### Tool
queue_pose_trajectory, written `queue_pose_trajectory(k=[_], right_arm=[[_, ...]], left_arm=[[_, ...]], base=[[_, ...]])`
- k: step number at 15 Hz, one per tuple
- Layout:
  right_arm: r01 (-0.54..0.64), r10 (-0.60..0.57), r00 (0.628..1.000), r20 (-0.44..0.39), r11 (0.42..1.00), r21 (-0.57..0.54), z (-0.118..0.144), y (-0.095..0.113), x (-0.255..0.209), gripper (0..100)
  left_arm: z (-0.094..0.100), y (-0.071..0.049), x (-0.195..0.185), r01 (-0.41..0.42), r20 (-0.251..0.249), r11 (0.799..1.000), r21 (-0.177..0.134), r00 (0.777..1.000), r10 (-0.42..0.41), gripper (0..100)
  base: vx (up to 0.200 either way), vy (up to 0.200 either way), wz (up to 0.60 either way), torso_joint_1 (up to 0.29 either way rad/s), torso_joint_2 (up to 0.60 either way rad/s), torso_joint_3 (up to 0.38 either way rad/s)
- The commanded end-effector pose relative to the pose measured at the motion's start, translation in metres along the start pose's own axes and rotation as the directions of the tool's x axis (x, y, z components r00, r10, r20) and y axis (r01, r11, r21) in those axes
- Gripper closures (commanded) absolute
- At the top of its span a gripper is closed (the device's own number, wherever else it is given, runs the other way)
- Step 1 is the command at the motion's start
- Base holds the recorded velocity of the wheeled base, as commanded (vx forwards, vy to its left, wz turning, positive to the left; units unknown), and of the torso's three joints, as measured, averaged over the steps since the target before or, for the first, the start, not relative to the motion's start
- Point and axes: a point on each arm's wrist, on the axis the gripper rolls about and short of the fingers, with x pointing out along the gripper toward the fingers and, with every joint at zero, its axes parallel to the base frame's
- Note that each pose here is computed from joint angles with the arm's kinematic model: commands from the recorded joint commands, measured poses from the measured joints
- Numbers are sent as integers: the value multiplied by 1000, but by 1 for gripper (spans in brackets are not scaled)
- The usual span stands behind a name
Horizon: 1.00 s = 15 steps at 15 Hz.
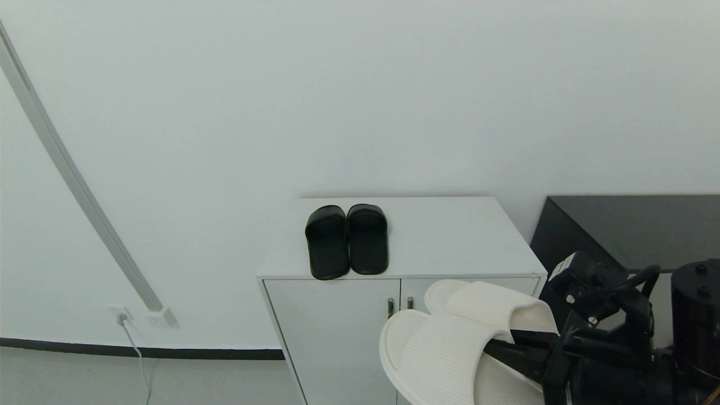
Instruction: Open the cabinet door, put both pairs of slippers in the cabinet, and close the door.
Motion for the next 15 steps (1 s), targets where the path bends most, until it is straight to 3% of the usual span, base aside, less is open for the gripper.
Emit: queue_pose_trajectory(k=[1, 6, 11, 12, 15], right_arm=[[0, 0, 1000, -7, 1000, 0, -1, 0, 2, 100], [-2, 2, 1000, -9, 1000, 0, -1, 0, 2, 100], [-3, 3, 1000, -12, 1000, -2, -3, 0, 1, 100], [-4, 4, 1000, -12, 1000, -2, -3, 1, 1, 100], [-6, 6, 1000, -13, 1000, -3, -3, 1, 1, 100]], left_arm=[[0, 0, 0, 0, 0, 1000, 0, 1000, 0, 100], [0, 0, 0, 0, 0, 1000, 0, 1000, 0, 100], [0, 0, 0, 1, -3, 1000, 0, 1000, -1, 100], [0, 0, 0, 2, -1, 1000, 0, 1000, -2, 0], [0, 0, 0, 2, -1, 1000, 0, 1000, -2, 0]], base=[[0, 0, 0, 0, 0, 0], [0, 0, 0, -11, 22, 14], [0, 0, 0, -151, 349, 190], [0, 0, 0, -173, 393, 217], [0, 0, 0, -180, 437, 243]])
